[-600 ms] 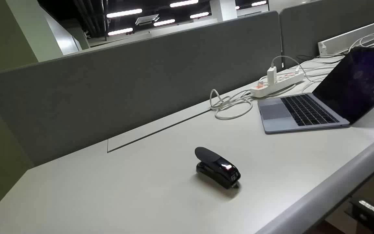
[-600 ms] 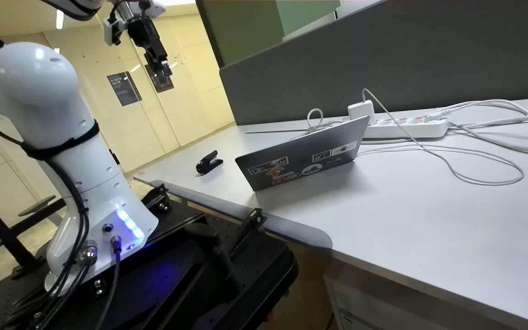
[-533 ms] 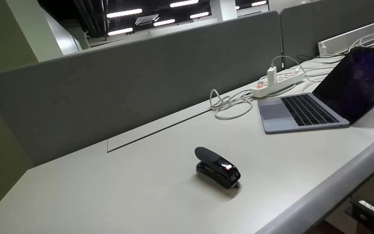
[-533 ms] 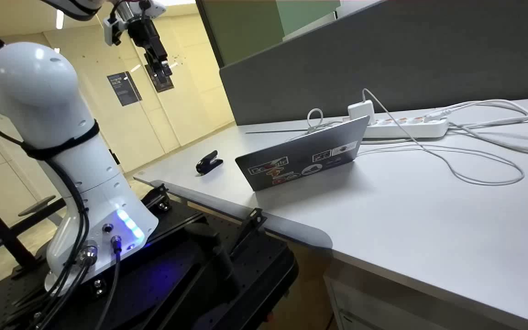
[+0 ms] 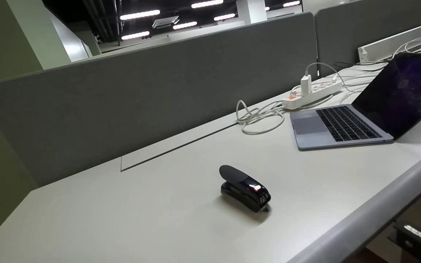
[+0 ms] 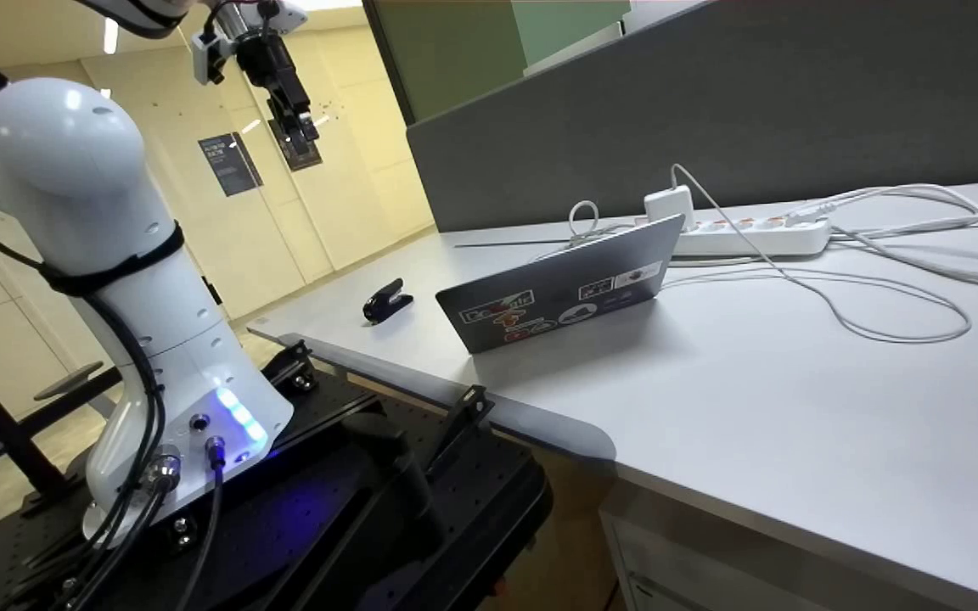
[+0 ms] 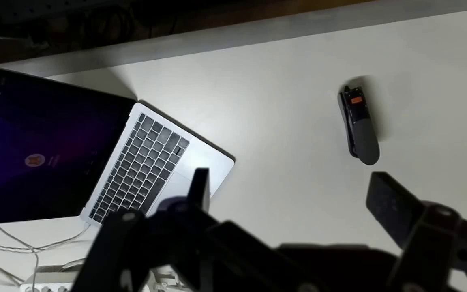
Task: Close the silver laptop fully
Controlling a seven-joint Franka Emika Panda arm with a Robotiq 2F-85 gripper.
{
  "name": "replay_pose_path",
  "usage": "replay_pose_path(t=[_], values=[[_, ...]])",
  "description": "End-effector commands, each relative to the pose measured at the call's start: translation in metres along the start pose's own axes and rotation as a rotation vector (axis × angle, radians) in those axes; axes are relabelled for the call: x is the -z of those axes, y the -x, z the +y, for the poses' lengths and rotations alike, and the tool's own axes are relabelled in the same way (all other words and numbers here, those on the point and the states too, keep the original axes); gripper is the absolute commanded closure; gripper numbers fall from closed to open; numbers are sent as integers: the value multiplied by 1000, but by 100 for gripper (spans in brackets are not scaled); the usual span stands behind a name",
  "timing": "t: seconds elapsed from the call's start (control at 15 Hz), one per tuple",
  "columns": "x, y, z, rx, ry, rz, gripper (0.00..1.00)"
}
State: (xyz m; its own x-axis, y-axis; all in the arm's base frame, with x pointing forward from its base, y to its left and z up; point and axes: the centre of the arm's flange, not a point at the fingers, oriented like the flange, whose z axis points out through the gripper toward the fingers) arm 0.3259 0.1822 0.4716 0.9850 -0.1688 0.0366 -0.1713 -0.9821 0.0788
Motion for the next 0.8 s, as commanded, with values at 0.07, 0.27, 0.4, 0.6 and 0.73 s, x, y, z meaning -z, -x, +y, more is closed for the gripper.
replay_pose_path(t=[0.07,0.27,0.4,0.6,0.73], values=[[0,0,0,0,0,0,0],[-3,10,5,-8,21,40,0],[-9,19,14,-15,27,56,0],[-25,34,37,-55,23,74,0],[-43,42,64,-104,32,82,0]])
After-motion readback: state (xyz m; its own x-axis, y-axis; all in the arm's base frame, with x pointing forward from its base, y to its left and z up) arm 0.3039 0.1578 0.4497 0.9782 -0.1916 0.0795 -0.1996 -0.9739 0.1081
